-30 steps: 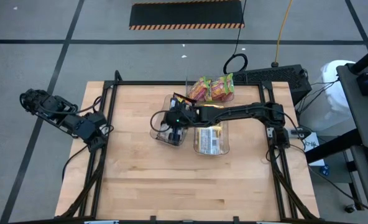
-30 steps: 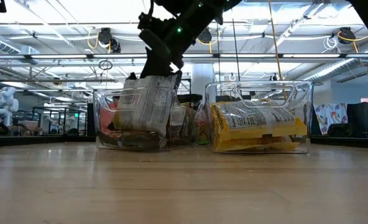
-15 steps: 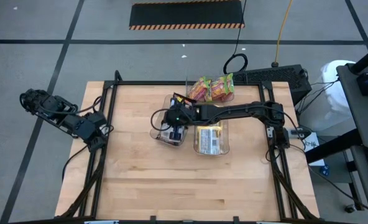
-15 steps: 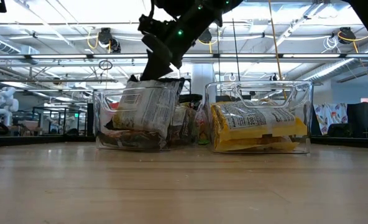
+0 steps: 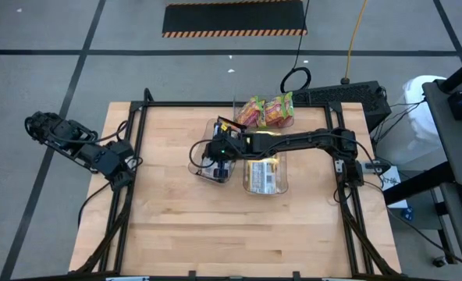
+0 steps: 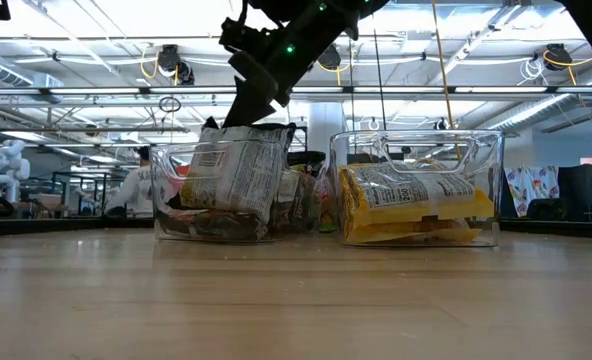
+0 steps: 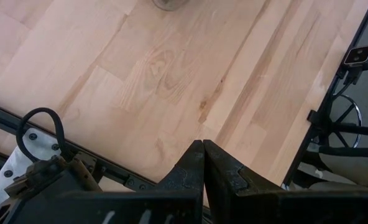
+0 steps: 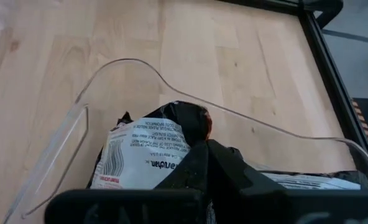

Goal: Sort Maruchan noodles
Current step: Put the black noodle pack into the left transparent bin

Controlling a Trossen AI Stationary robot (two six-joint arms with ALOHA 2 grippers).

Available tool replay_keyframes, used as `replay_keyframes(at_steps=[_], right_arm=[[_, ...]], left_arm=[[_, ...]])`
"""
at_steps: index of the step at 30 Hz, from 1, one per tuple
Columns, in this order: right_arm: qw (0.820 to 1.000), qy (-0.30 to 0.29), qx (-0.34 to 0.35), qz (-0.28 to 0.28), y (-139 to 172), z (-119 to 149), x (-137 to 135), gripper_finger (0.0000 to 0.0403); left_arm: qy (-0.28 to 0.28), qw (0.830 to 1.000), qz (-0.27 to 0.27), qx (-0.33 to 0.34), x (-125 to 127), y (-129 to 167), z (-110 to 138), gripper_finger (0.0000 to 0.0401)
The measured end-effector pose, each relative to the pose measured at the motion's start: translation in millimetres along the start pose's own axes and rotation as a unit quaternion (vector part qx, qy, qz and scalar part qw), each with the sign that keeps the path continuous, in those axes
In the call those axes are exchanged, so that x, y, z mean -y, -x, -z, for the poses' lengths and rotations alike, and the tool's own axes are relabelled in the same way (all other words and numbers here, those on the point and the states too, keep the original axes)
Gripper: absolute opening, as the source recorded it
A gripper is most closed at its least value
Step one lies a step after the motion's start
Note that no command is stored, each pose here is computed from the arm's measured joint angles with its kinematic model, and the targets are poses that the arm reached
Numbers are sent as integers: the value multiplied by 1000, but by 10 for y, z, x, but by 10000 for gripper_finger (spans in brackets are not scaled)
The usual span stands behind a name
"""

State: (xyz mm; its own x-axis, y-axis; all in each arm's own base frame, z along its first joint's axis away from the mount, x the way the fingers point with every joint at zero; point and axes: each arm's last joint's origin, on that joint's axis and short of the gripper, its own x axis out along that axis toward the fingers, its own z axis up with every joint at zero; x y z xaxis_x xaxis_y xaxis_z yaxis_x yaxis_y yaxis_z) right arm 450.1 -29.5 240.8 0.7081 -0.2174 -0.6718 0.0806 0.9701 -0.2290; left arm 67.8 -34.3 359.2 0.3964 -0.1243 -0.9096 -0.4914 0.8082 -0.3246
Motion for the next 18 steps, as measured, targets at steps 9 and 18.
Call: replay_keyframes(at_steps=[9,18], right_arm=[[999,31,9,-6,18,-28,-96,0],[998,62,28,-11,44,-75,-216,0]], left_arm=[[0,1000,0,0,0,0,0,5],[2,1000,0,0,0,0,0,5]])
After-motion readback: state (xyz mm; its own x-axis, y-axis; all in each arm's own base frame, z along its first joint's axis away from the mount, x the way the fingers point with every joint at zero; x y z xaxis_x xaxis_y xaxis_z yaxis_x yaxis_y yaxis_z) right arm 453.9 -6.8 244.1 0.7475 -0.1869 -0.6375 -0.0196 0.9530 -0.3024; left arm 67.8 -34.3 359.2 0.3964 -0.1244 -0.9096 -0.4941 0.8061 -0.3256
